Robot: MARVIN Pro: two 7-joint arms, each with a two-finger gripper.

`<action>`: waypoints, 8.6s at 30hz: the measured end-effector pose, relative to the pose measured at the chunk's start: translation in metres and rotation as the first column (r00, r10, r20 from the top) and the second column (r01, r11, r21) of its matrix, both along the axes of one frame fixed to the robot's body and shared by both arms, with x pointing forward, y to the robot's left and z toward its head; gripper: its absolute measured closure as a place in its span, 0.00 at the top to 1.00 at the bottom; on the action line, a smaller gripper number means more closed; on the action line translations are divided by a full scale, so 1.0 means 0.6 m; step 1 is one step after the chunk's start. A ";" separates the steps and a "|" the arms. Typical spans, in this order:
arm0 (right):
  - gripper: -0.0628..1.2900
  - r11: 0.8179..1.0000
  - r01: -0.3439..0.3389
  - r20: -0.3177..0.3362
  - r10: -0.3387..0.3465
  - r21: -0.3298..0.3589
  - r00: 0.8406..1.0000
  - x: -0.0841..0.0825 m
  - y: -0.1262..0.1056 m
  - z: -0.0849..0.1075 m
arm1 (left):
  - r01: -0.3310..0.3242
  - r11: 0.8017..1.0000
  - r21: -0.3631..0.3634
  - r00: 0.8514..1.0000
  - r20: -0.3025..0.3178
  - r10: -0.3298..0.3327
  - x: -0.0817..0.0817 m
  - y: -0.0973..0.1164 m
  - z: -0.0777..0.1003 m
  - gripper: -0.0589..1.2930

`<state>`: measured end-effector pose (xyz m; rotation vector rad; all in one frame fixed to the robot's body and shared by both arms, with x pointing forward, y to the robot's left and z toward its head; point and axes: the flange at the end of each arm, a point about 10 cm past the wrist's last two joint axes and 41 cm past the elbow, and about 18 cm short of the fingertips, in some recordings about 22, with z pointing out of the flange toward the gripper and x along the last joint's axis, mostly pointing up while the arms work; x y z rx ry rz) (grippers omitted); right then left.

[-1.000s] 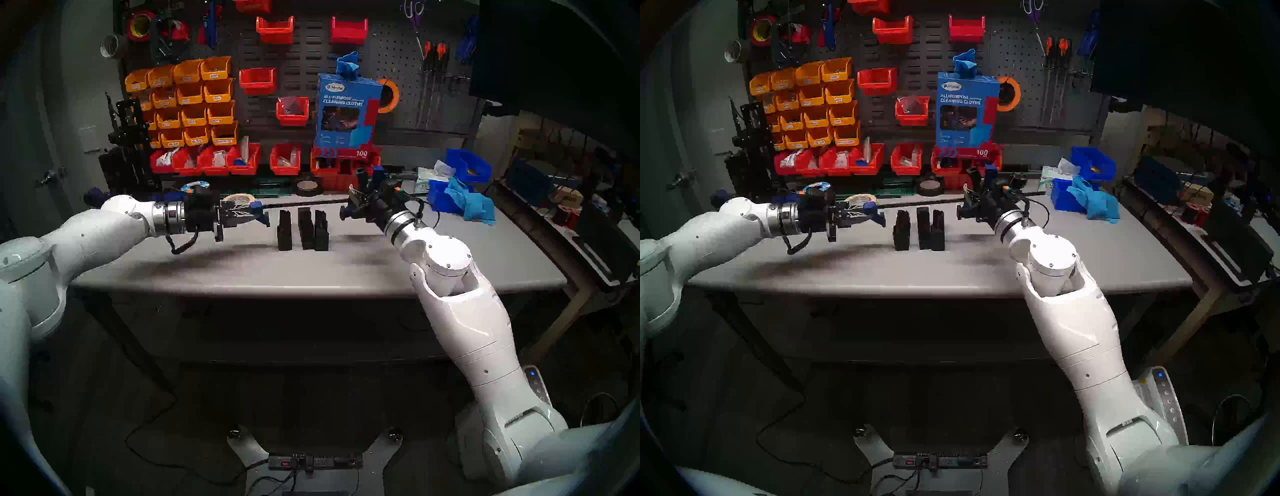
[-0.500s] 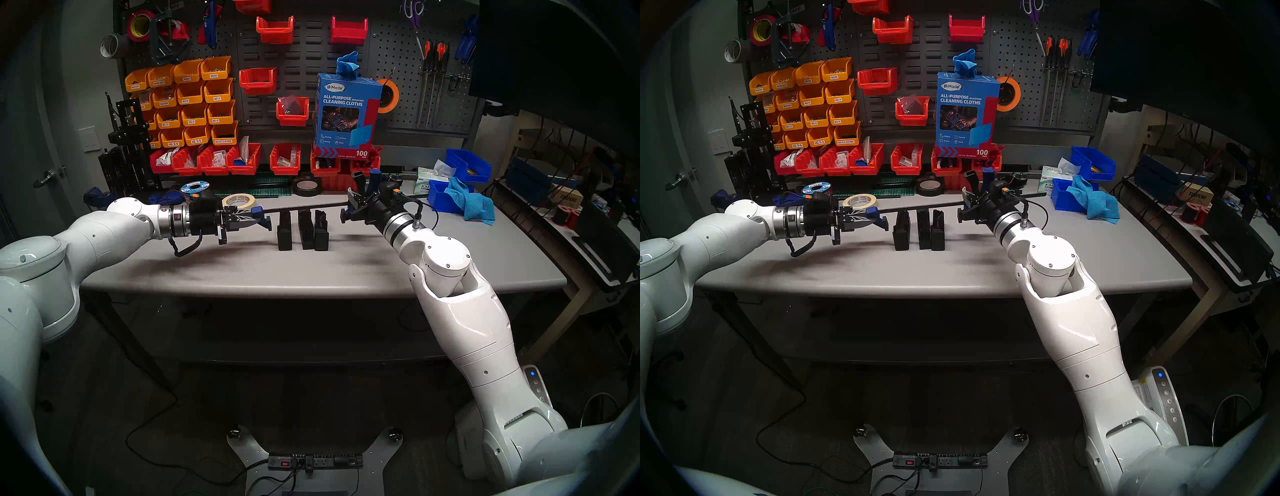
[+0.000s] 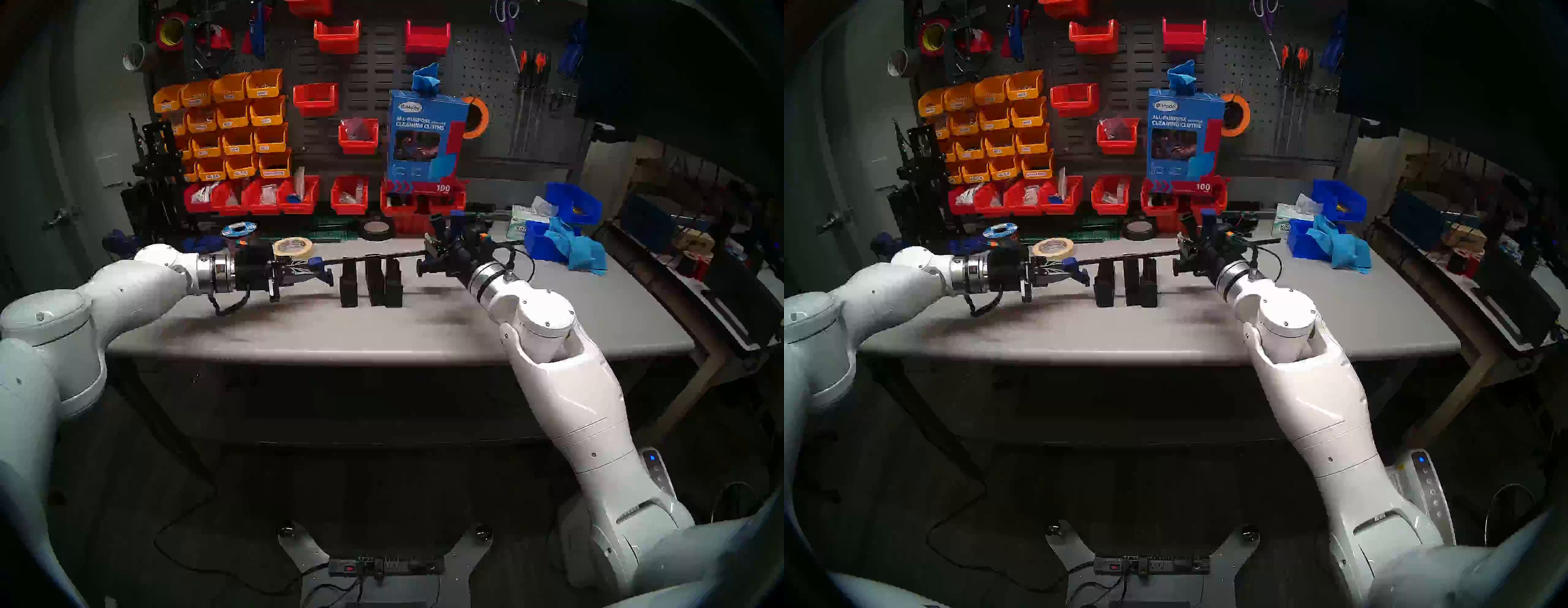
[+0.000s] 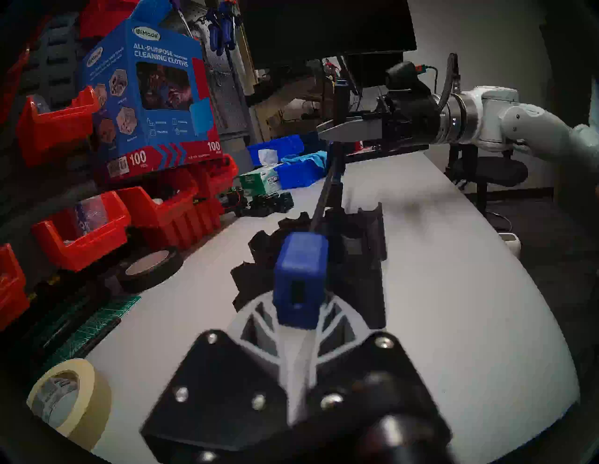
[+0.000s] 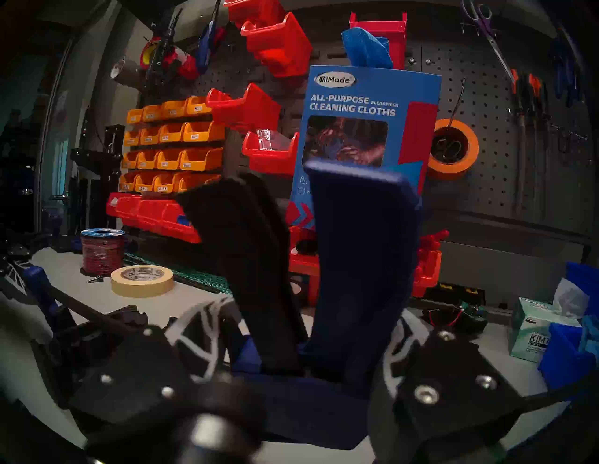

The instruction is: Clamp the two 3D printed pieces together with the clamp

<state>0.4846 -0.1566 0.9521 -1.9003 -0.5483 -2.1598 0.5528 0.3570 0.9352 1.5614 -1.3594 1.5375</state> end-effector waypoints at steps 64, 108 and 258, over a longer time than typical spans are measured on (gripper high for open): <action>0.45 0.999 -0.022 -0.150 0.018 -0.026 0.989 0.012 -0.006 -0.005 | 0.027 0.998 0.056 0.999 -0.045 -0.024 0.004 -0.010 -0.010 0.08; 0.45 1.000 -0.004 -0.216 0.004 0.002 0.976 0.023 -0.011 -0.016 | 0.023 0.998 0.055 0.999 -0.040 -0.021 0.011 -0.017 -0.007 0.08; 0.45 0.999 -0.039 -0.256 0.036 -0.005 0.966 0.084 0.050 0.008 | -0.016 0.996 0.085 0.998 -0.059 0.021 0.003 0.022 -0.007 0.08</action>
